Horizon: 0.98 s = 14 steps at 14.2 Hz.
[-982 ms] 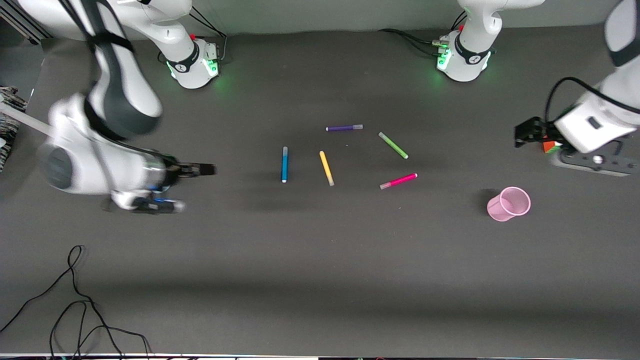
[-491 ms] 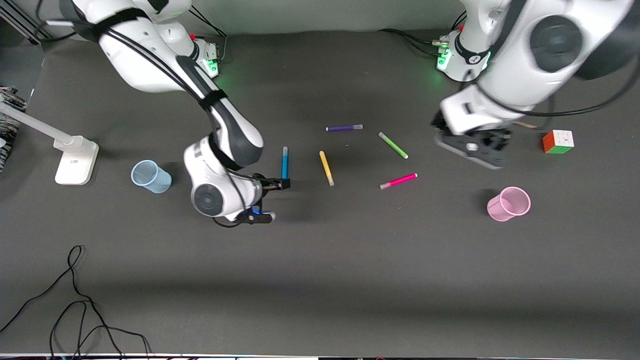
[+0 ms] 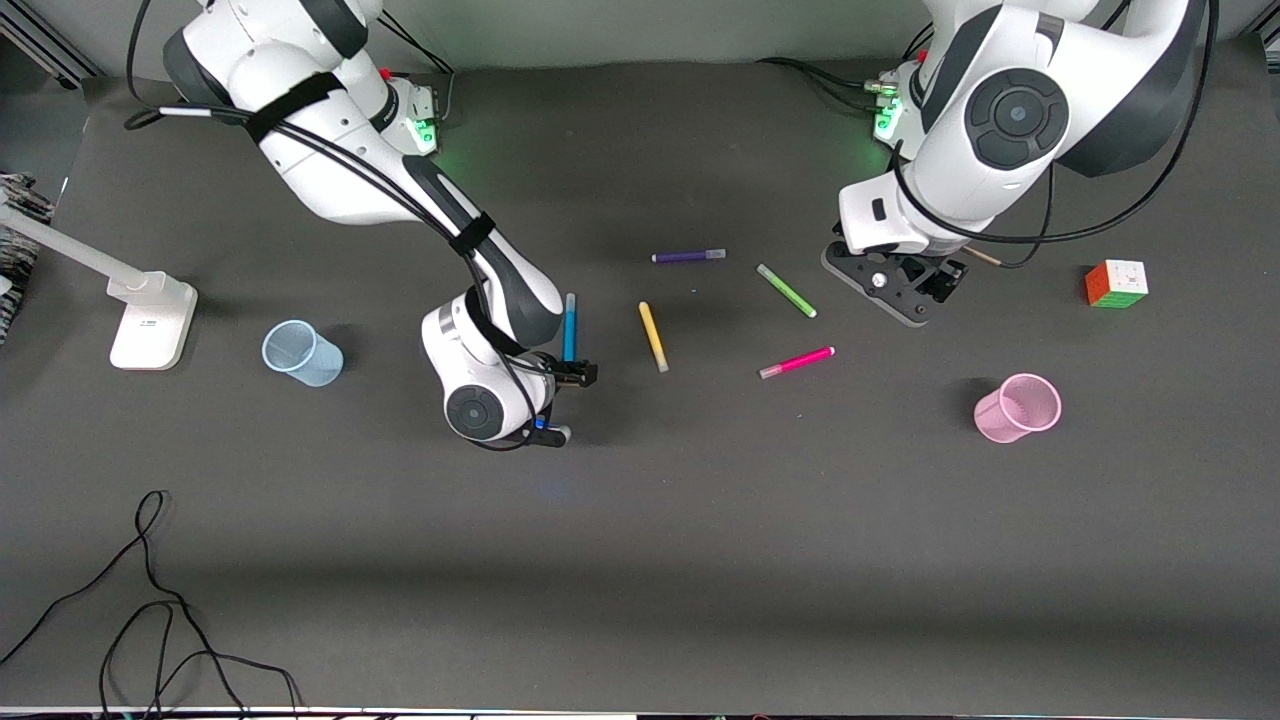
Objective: Place pink and blue markers in matching cups
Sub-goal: 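Grasp the blue marker with the right gripper while the left gripper lowers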
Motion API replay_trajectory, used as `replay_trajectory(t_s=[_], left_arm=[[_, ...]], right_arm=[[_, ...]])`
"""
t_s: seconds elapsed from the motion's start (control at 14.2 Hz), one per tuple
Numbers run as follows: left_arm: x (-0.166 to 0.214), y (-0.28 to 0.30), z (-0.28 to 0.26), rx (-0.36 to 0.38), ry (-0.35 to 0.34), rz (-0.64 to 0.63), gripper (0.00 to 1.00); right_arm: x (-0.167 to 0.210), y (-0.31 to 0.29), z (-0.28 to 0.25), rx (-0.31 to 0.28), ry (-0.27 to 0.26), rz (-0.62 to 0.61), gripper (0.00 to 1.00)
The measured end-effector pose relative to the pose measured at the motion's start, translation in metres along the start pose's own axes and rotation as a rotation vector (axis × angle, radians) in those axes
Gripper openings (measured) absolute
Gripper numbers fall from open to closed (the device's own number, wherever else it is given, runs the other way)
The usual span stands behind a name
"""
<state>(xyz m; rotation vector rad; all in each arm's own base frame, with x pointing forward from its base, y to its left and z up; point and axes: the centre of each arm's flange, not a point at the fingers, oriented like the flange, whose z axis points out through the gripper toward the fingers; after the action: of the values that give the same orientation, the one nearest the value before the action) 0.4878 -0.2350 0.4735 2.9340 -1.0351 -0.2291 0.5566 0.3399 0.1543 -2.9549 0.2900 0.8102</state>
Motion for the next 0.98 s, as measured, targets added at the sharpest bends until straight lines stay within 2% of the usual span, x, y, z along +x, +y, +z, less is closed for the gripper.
replay_trajectory(t_s=[0.07,0.14,0.42,0.56,0.84,0.98], left_arm=[[0.001,-0.001,0.013,0.005,0.019,0.002,0.99],[0.001,-0.002,0.03,0.01,0.036,0.003,0.99],[-0.004,-0.001,0.104,0.036,0.119,0.016,0.99],[-0.009,0.003,0.141,0.047,0.157,0.028,0.99],[0.003,0.004,0.201,0.045,0.192,0.044,1.0],[0.009,0.006,0.23,0.038,0.187,0.054,1.0]], right_arm=[[0.0,0.002,0.005,-0.008,-0.011,0.011,0.88],[-0.002,0.003,0.008,-0.017,-0.025,0.017,0.8],[-0.002,0.003,0.008,-0.019,-0.028,0.027,0.34],[-0.002,0.004,0.008,-0.018,-0.028,0.03,0.17],[0.003,0.012,0.001,-0.015,-0.031,0.044,0.17],[0.007,0.032,-0.03,-0.011,-0.042,0.068,0.17]])
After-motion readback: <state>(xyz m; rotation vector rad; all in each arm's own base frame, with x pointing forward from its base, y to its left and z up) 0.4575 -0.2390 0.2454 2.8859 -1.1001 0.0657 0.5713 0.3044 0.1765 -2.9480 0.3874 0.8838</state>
